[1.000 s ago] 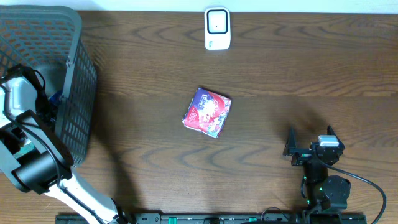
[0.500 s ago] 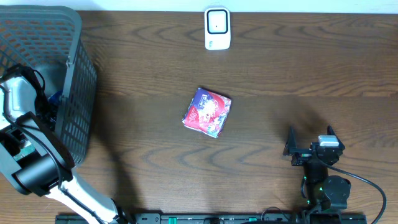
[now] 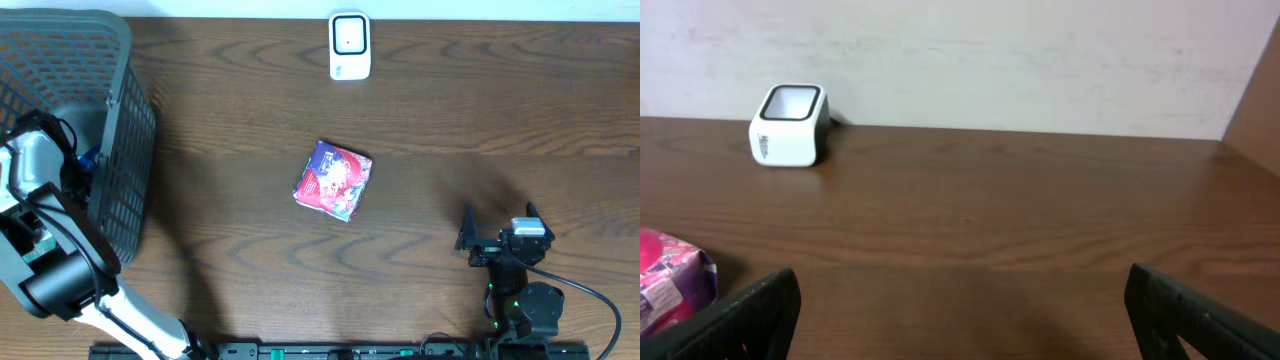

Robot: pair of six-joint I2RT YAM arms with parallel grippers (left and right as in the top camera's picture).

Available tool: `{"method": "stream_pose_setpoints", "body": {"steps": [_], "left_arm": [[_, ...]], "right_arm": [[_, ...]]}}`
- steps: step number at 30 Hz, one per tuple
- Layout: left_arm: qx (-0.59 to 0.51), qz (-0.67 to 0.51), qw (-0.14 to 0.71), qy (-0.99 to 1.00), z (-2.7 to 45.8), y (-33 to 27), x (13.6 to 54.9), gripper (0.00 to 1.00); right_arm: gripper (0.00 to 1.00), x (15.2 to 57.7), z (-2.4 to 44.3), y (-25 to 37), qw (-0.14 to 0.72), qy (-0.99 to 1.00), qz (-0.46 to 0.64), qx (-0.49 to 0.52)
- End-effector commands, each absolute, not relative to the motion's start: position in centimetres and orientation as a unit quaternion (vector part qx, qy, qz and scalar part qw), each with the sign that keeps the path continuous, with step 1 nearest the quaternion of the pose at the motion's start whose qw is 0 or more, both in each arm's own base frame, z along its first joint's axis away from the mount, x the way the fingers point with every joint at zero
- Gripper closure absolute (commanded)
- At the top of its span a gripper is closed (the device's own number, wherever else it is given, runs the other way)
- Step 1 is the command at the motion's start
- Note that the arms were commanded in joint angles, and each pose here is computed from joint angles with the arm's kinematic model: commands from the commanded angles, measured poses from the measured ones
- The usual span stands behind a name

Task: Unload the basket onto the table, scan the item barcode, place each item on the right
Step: 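Carry the orange tissue pack right of the bag and release it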

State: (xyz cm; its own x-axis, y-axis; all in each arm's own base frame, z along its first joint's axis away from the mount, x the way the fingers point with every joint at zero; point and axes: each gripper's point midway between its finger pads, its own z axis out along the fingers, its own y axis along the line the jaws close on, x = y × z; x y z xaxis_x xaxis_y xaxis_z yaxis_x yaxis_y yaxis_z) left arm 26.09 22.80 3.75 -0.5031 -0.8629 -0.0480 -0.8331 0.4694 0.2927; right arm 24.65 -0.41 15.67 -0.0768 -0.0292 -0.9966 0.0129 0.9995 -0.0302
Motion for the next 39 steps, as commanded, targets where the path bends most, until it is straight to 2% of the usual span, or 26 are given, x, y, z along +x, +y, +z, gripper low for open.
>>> {"method": "stream_pose_setpoints", "body": {"steps": [1, 4, 7, 13, 18, 23, 26, 29, 33, 39], "left_arm": [[0.498, -0.133, 0.056, -0.855, 4.3, 22.7, 26.2, 0.93], [0.501, -0.134, 0.035, -0.854, 6.9, 23.2, 27.0, 0.93], [0.508, -0.116, -0.023, -0.853, 11.3, 23.5, 28.8, 0.93], [0.492, 0.009, -0.229, -0.840, 23.6, 21.2, 33.7, 0.93], [0.350, 0.196, -0.411, -0.819, 35.7, 12.9, 36.9, 0.93], [0.188, 0.230, -0.469, -0.832, 40.7, 4.1, 36.7, 0.93], [0.074, 0.234, -0.469, -0.849, 41.0, -2.2, 36.7, 0.93], [0.025, 0.210, -0.441, -0.872, 38.7, -6.8, 37.2, 0.93], [-0.020, 0.161, -0.382, -0.910, 33.0, -12.3, 38.5, 0.93], [-0.102, 0.154, -0.272, -0.944, 23.6, -21.1, 39.3, 0.93]], "right_arm": [[0.01, 24.6, 15.6, -0.5, 0.679, 0.734, -0.019, -0.007], [0.01, 24.6, 15.6, -0.5, 0.679, 0.734, -0.019, -0.007], [0.01, 24.6, 15.6, -0.5, 0.679, 0.734, -0.019, -0.007], [0.01, 24.6, 15.6, -0.5, 0.679, 0.734, -0.019, -0.007], [0.01, 24.6, 15.6, -0.5, 0.679, 0.734, -0.019, -0.007], [0.01, 24.6, 15.6, -0.5, 0.679, 0.734, -0.019, -0.007], [0.01, 24.6, 15.6, -0.5, 0.679, 0.734, -0.019, -0.007], [0.01, 24.6, 15.6, -0.5, 0.679, 0.734, -0.019, -0.007], [0.01, 24.6, 15.6, -0.5, 0.679, 0.734, -0.019, -0.007], [0.01, 24.6, 15.6, -0.5, 0.679, 0.734, -0.019, -0.007]]}}
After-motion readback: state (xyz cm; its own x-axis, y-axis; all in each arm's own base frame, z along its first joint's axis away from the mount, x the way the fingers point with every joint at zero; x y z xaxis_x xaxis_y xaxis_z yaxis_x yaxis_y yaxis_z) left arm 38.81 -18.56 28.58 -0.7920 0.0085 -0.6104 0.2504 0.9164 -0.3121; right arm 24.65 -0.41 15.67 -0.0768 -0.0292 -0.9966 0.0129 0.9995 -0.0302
